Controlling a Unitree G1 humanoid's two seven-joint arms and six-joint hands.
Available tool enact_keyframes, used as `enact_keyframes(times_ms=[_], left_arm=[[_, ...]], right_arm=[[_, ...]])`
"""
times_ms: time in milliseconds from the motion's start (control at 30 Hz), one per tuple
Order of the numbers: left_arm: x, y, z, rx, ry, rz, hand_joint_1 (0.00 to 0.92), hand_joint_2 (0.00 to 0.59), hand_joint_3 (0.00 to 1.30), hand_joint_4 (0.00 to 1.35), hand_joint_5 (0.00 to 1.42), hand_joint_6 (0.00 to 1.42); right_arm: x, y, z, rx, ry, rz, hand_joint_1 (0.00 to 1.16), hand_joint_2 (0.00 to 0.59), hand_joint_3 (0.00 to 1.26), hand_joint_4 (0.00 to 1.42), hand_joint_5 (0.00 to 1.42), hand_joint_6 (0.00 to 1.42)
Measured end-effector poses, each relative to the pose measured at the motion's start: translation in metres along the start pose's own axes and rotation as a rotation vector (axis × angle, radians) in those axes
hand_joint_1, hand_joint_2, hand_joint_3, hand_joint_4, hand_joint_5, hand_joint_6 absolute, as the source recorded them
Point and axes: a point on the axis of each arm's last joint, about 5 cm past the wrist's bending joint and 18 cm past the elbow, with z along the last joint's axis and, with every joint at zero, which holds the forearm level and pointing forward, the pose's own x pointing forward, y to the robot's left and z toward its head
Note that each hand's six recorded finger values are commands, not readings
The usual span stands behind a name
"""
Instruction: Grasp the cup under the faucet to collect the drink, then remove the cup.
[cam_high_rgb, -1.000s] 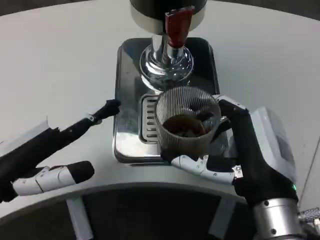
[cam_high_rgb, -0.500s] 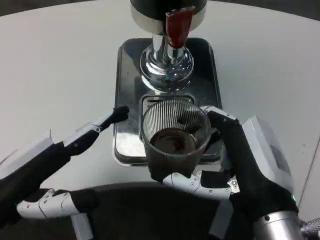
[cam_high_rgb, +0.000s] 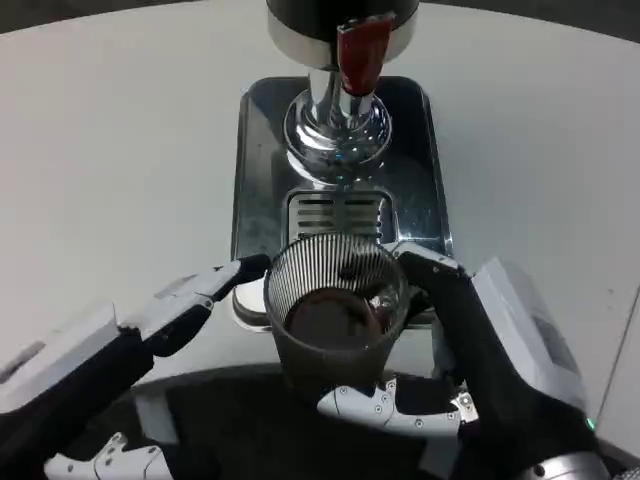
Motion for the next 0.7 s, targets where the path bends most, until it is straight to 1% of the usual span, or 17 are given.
enact_keyframes(times_ms=[100,233,333,467,533,567,633,700], left_arm=[[0.002,-0.002,0.0036,0.031,0.008,0.001,0.0,0.042,0.0,0.0,0.0,0.0],[0.005,-0.005,0.0109,0.083,0.028,0.007,0.0,0.041,0.0,0.0,0.0,0.0],[0.008,-0.008,0.0169,0.143,0.058,-0.011,0.0,0.041,0.0,0.0,0.0,0.0],[0.011,-0.01,0.0221,0.191,0.085,-0.011,0.0,0.04,0.0,0.0,0.0,0.0],[0.014,-0.01,0.0267,0.234,0.098,-0.026,0.0,0.042,0.0,0.0,0.0,0.0],[0.015,-0.011,0.0286,0.25,0.101,-0.036,0.013,0.048,0.0,0.0,0.0,0.0],[0.016,-0.013,0.0332,0.291,0.111,-0.062,0.092,0.055,0.0,0.0,0.0,0.0],[0.017,-0.015,0.0356,0.31,0.11,-0.074,0.142,0.063,0.0,0.0,0.0,0.0]], right_arm=[[-0.002,-0.001,0.0009,0.002,0.0,0.001,0.99,0.174,0.96,1.2,1.23,1.37],[-0.007,-0.003,0.0027,0.008,0.001,0.012,0.99,0.173,0.96,1.2,1.23,1.37],[-0.01,-0.0047,0.0037,0.008,-0.001,0.018,0.99,0.172,0.96,1.2,1.23,1.37],[-0.014,-0.0072,0.0052,0.006,-0.006,0.026,0.99,0.172,0.96,1.2,1.23,1.37],[-0.016,-0.0077,0.0052,0.006,-0.003,0.034,0.99,0.172,0.96,1.2,1.24,1.37],[-0.017,-0.0078,0.005,0.003,-0.001,0.04,0.99,0.172,0.96,1.2,1.24,1.37],[-0.02,-0.0083,0.0044,-0.003,0.006,0.05,0.99,0.172,0.96,1.2,1.23,1.37],[-0.021,-0.0096,0.0046,-0.006,0.008,0.052,0.99,0.172,0.96,1.2,1.23,1.37]])
